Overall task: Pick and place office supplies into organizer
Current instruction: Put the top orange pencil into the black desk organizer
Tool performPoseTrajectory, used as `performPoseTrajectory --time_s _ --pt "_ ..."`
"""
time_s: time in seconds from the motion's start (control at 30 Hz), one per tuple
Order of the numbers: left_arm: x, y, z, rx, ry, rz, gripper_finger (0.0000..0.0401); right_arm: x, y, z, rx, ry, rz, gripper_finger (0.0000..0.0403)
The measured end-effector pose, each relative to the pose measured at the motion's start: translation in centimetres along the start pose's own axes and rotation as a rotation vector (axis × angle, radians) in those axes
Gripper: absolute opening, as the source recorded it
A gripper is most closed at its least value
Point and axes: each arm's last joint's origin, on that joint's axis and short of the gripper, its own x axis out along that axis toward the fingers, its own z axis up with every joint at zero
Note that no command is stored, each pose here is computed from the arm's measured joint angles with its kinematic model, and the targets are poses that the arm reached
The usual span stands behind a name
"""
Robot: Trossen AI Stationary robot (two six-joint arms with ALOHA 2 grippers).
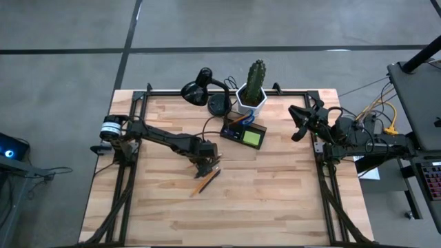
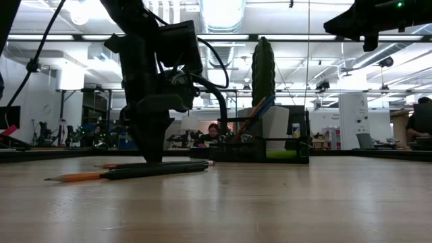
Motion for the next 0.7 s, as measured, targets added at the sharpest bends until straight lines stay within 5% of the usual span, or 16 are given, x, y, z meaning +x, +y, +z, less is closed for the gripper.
performPoseTrajectory --time_s 0.43,0.7 --pt "0.15 0.09 -0.15 0.002 0.003 0.002 0.0132 0.00 0.00 0.00 0.000 0.000 0.000 0.0053" --pt "0.33 0.29 -0.42 0.002 0.010 0.010 0.0053 0.00 0.00 0.00 0.000 0.000 0.000 0.0053"
